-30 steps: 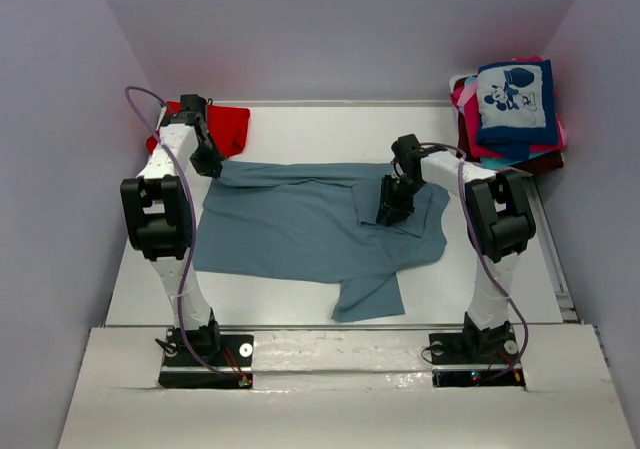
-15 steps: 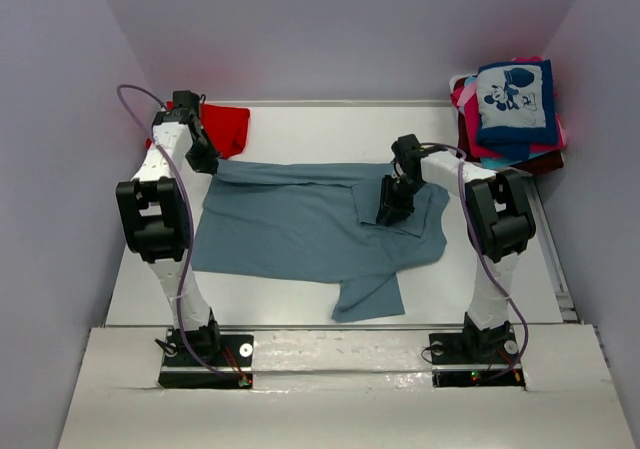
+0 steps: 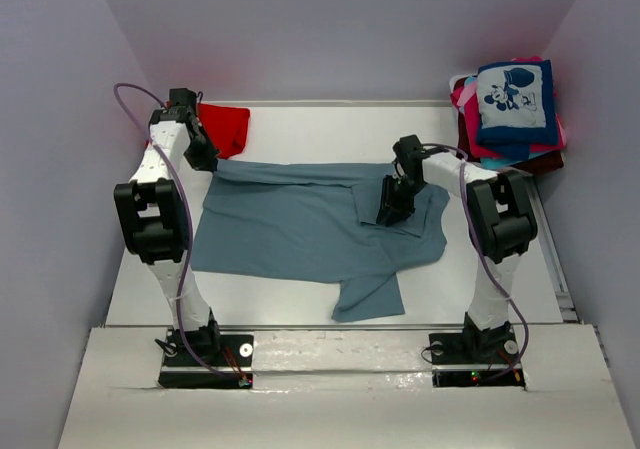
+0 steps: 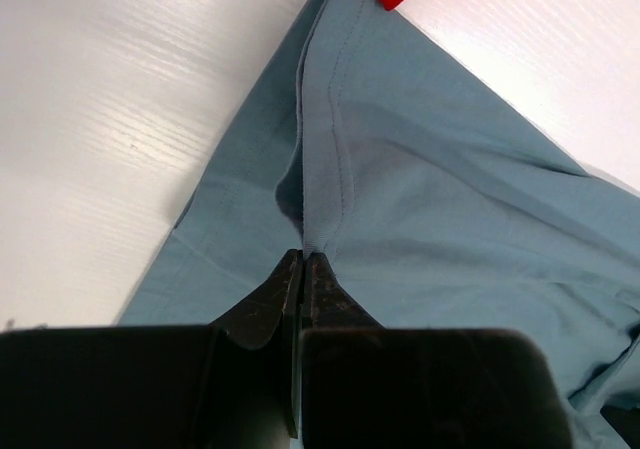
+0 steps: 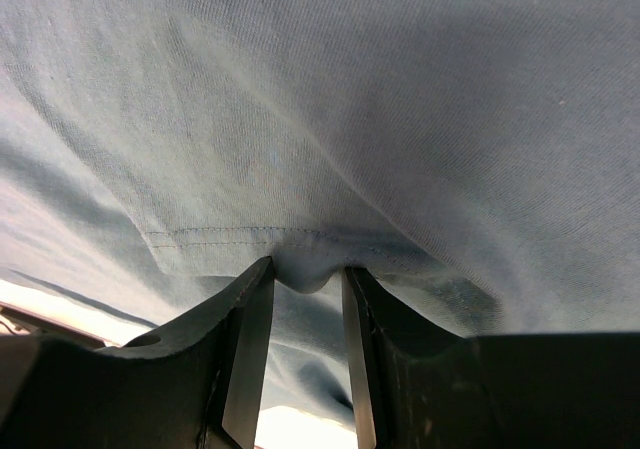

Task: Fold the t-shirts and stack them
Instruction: Fold the flattened tshirt in 1/3 of the way

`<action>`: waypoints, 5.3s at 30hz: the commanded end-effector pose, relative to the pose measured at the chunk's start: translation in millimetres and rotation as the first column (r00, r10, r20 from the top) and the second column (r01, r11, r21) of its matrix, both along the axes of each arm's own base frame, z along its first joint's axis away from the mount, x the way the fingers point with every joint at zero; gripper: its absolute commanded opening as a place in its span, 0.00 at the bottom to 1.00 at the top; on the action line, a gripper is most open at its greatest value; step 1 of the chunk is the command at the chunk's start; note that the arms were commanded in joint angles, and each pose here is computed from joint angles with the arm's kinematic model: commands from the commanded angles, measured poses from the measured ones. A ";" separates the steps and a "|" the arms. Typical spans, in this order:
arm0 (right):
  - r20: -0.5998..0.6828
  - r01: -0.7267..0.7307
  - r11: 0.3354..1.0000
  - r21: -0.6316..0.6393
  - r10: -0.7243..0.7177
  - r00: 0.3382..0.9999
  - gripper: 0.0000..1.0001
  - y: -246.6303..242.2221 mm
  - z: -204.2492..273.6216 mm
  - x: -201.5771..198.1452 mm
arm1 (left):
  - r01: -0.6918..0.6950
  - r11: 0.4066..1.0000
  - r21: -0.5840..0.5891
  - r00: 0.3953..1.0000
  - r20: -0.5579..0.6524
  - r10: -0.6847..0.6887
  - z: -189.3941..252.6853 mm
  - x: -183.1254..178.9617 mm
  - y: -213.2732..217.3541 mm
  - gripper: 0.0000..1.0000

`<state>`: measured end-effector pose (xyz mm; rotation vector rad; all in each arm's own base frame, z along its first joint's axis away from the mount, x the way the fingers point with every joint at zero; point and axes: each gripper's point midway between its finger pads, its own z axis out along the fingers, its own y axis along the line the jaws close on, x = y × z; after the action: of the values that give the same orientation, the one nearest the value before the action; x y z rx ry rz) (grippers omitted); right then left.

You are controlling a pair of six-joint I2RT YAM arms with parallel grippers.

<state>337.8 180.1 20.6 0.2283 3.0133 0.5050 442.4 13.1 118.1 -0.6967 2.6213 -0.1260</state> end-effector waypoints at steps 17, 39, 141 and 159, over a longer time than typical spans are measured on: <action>-0.126 0.031 0.982 -0.187 -0.055 0.991 0.40 -43.5 -54.8 -41.3 | -0.001 1.000 0.002 0.997 0.080 0.001 38.4 1.3 5.8 0.06; -0.137 0.053 0.980 -0.192 -0.080 0.987 0.40 -50.7 -56.0 -44.4 | -0.021 1.000 0.005 0.999 0.034 0.021 28.7 -10.6 10.3 0.06; 0.011 0.160 0.980 -0.114 -0.160 0.987 0.42 -93.2 34.0 -15.1 | 0.034 0.998 -0.050 0.983 -0.177 -0.042 -76.6 28.3 -22.2 0.68; 0.175 0.193 0.980 -0.042 -0.183 0.967 0.47 -80.6 70.2 61.1 | 0.057 0.996 -0.066 0.997 -0.041 -0.060 -23.1 49.9 -26.6 0.68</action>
<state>374.3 97.7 89.3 0.4259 2.8422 0.3673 478.8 -15.9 54.7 -0.6987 2.7765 -0.2023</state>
